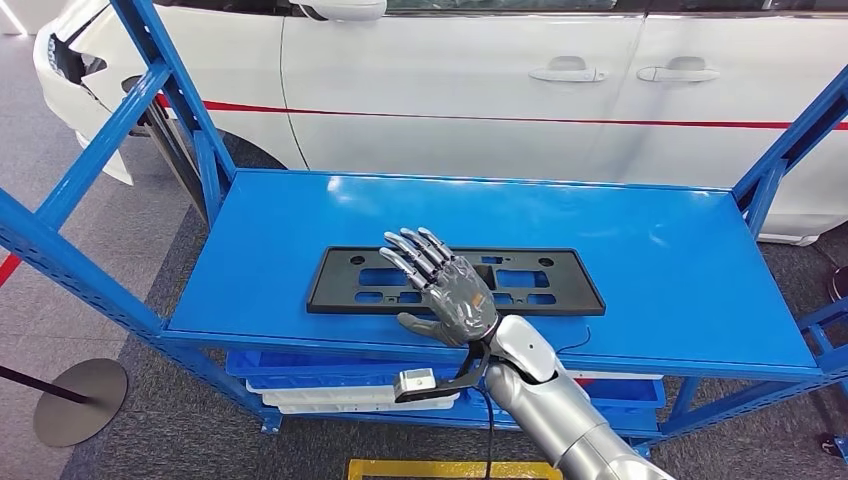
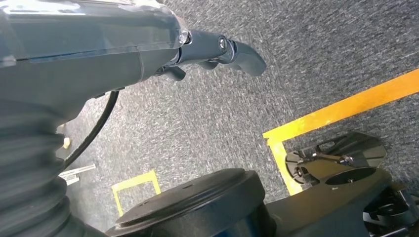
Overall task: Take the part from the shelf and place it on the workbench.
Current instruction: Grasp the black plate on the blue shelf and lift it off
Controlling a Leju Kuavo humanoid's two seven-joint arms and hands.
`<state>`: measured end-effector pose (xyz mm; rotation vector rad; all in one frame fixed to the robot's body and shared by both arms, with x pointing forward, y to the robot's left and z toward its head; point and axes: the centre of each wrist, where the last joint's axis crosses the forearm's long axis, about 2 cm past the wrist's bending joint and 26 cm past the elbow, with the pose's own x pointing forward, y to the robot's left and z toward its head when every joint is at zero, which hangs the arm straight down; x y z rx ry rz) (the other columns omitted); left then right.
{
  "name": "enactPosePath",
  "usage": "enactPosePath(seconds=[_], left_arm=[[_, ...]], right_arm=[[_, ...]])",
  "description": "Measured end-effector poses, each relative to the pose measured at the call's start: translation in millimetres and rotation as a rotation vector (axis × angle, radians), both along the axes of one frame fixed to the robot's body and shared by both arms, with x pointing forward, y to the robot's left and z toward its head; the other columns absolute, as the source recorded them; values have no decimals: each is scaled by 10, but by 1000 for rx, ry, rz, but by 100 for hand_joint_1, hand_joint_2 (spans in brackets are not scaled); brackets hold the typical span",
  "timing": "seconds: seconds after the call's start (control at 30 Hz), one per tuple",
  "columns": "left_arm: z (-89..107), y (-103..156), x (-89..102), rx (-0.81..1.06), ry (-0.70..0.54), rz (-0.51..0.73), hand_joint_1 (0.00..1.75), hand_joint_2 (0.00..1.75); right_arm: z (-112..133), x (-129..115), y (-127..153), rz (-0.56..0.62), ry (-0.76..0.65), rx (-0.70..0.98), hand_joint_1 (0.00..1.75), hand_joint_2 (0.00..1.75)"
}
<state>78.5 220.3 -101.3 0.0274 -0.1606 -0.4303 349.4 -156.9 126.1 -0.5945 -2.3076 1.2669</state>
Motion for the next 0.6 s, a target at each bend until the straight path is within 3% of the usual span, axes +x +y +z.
enactPosePath(seconds=[0.33,0.6], left_arm=[[-1,12,4,6,5,-9,0,175],[-3,28,2,11,-1,-11,0,175]], right_arm=[[-12,-18,-9,58,104,-63,0,175],[-73,-23,-143,59,110,-151,0,175]])
